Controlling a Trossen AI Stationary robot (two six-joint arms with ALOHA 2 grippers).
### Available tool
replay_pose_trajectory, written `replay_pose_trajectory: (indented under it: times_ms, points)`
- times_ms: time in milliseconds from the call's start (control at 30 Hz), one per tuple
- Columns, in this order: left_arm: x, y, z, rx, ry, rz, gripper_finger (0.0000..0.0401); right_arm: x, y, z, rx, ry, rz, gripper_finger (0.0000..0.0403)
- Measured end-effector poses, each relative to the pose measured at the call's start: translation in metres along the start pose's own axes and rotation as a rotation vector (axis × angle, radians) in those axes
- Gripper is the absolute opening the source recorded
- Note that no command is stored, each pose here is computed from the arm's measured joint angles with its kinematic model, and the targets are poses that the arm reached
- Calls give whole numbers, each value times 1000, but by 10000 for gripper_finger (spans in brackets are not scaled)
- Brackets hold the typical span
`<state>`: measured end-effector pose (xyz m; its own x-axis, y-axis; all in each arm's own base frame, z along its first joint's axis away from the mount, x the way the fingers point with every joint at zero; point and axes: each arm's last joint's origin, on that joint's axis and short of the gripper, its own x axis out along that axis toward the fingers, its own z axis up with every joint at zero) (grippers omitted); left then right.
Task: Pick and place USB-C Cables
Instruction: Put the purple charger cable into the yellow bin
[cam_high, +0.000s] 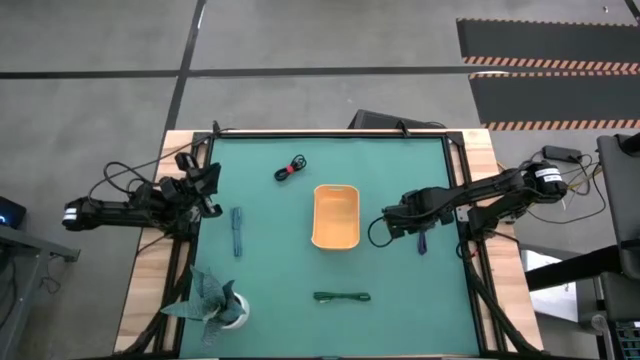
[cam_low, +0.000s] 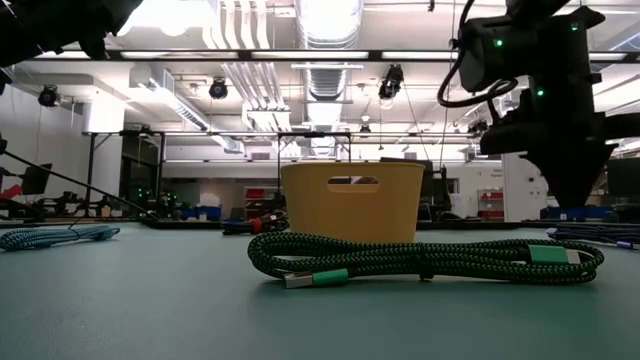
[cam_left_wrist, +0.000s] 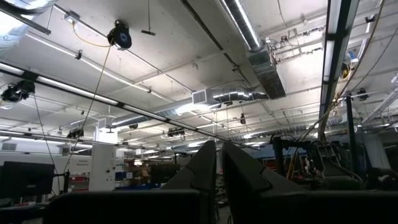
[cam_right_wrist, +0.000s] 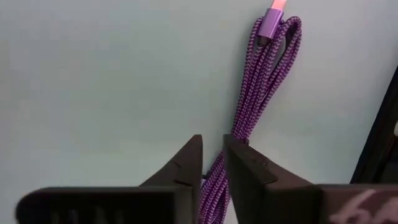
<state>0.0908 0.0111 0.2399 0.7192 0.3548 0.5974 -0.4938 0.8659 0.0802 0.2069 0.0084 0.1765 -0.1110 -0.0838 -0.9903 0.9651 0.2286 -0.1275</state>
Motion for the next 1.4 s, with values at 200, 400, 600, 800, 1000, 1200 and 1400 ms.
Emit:
replay_pose_trajectory:
  times_ms: [200, 400, 600, 800, 1000, 1200, 1400]
  points:
    - [0, 0, 0, 0, 0, 0, 12, 7, -5, -1, 19, -23, -32, 133]
    - [0, 0, 0, 0, 0, 0, 12, 18, -12, -2, 35, -42, -80, 192]
    - [0, 0, 0, 0, 0, 0, 12, 33, -15, -4, 43, -46, -54, 207]
    - [0, 0, 0, 0, -1, 0, 12, 42, -16, -5, 45, -55, -14, 194]
    - [0, 0, 0, -1, -1, 0, 12, 44, -15, -5, 47, -58, -2, 161]
    - [0, 0, 0, -1, -1, 0, 12, 44, -15, -4, 62, -82, 4, 122]
    - [0, 0, 0, -1, -1, 0, 12, 48, -14, -4, 69, -112, 23, 81]
